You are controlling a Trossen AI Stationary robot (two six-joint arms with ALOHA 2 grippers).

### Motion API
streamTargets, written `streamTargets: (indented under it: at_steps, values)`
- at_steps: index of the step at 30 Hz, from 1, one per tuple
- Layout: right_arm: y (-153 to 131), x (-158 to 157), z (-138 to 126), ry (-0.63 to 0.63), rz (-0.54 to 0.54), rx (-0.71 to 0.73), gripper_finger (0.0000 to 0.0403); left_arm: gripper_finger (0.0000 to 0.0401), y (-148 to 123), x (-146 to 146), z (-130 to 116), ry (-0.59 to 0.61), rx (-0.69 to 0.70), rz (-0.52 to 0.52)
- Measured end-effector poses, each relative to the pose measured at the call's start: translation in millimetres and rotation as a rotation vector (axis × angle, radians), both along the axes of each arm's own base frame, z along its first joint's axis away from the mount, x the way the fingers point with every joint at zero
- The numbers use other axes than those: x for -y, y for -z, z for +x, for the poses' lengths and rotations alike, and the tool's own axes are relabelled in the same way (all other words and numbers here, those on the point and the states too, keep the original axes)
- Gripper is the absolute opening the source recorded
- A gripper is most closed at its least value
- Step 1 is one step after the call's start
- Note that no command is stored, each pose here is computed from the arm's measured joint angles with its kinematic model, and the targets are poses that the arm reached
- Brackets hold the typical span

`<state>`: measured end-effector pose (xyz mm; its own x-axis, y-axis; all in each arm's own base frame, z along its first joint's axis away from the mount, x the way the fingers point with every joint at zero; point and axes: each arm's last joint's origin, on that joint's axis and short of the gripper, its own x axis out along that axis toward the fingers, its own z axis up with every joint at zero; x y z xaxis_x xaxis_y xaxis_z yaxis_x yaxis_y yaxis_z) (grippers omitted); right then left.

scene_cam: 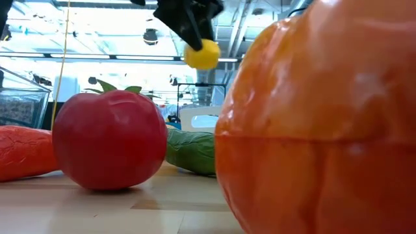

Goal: Sort produce into baskets
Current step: Put the bottom yellow lemon into the blue bin

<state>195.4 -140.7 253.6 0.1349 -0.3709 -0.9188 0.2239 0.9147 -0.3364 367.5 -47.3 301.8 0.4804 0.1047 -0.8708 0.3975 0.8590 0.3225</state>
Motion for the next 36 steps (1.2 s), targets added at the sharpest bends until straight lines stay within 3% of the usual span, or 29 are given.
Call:
streamTargets:
  at_steps: [9, 19, 27, 31, 36]
  values:
    - [0, 0, 0, -0.002, 0.002, 0.002, 0.0270, 0.0165, -15, -95, -24, -0.306, -0.064, -0.040]
    - [0, 0, 0, -0.001, 0.002, 0.001, 0.0270, 0.0165, 28, -177, -47, -0.511, -0.154, -0.114]
    - [0, 0, 0, -0.002, 0.003, 0.001, 0.0270, 0.0165, 63, -201, -64, -0.596, -0.192, -0.141]
    - [0, 0, 0, -0.002, 0.003, 0.002, 0.0270, 0.0167, 75, -202, -66, -0.641, -0.189, -0.087]
    - [0, 0, 0, -0.002, 0.003, 0.002, 0.0270, 0.0207, 81, -201, -69, -0.727, -0.196, -0.053]
